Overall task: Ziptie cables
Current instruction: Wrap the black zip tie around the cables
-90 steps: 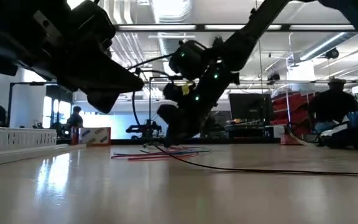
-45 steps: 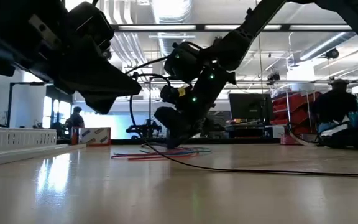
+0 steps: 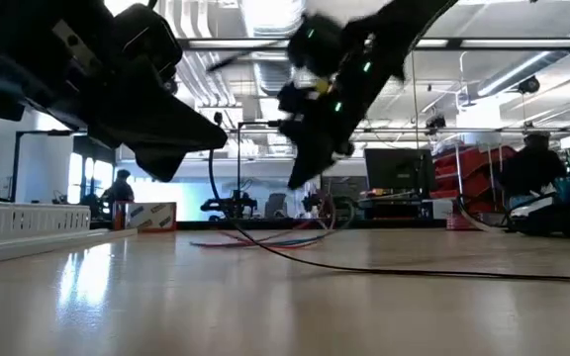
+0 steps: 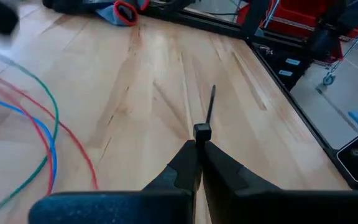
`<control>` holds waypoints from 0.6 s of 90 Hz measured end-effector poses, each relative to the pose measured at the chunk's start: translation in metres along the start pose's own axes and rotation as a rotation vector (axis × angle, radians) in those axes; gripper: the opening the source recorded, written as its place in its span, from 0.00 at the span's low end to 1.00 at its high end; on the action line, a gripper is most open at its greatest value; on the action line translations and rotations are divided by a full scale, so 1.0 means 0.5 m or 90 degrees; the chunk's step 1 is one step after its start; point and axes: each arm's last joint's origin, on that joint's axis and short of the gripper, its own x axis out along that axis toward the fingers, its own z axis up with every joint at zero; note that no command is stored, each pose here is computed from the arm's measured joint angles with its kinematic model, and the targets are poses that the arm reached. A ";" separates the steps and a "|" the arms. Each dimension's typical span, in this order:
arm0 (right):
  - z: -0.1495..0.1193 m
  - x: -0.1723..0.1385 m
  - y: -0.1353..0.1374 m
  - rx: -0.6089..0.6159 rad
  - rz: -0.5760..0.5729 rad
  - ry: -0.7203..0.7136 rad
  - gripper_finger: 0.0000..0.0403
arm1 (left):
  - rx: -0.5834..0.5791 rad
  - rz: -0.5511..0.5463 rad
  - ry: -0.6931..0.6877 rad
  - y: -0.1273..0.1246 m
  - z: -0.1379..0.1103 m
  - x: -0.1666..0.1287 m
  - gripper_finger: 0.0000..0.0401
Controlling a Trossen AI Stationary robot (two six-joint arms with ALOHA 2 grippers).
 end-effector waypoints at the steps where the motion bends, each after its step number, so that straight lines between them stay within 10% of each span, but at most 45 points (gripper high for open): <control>1: 0.000 -0.008 -0.001 -0.002 -0.002 -0.004 0.00 | 0.000 0.000 -0.001 0.000 0.000 0.000 0.00; 54: -0.069 -0.348 -0.111 -0.062 -0.128 -0.261 0.00 | 0.023 0.047 -0.080 0.012 0.053 0.022 0.00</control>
